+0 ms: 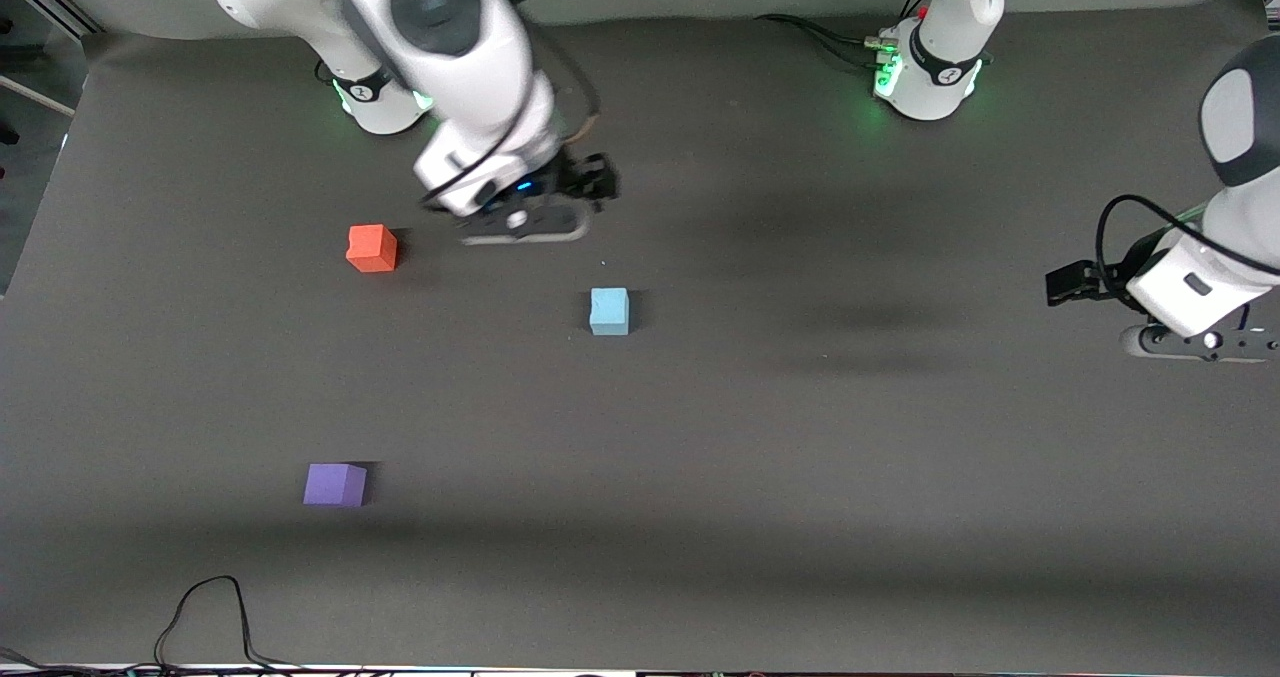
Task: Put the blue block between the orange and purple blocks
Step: 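Move the right gripper over the blue block while the left gripper retracts, then lower the right gripper and close it on the blue block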
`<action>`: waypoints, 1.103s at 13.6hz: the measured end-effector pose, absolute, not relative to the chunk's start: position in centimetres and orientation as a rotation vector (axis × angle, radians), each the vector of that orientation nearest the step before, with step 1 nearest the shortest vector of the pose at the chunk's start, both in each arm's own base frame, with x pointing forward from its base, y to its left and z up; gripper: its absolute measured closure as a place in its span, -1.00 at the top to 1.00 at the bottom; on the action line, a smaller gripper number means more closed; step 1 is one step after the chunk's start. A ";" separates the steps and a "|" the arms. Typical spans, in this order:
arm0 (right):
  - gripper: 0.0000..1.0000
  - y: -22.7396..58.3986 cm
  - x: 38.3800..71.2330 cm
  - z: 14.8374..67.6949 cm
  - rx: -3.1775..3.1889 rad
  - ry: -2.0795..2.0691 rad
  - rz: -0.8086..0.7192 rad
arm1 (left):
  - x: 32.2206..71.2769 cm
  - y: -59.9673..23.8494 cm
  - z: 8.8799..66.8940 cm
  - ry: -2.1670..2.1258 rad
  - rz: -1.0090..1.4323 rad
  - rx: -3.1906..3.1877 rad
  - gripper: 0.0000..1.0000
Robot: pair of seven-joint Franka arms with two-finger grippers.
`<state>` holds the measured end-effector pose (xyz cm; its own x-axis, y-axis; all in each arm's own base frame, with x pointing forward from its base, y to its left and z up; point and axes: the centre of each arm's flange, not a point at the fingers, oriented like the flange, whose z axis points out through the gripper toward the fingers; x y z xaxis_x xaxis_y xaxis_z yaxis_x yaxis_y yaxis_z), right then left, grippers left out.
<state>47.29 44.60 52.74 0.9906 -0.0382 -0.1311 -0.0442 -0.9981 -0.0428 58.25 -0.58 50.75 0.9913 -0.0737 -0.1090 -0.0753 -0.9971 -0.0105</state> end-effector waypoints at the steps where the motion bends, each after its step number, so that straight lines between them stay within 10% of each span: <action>1: 1.00 45.6 47.0 52.1 -3.095 0.057 0.208 | 57.9 -0.4 51.3 0.134 0.170 -3.117 1.00; 15: 1.00 43.1 47.8 32.6 -3.094 -0.091 0.057 | 56.4 -1.2 57.0 0.182 0.126 -3.105 1.00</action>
<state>47.84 43.12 32.65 0.9976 0.0593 -0.0354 0.0576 -0.9972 -0.0472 56.39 -1.18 56.97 0.9899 -0.1155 -0.0821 -0.1178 -0.9928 -0.0236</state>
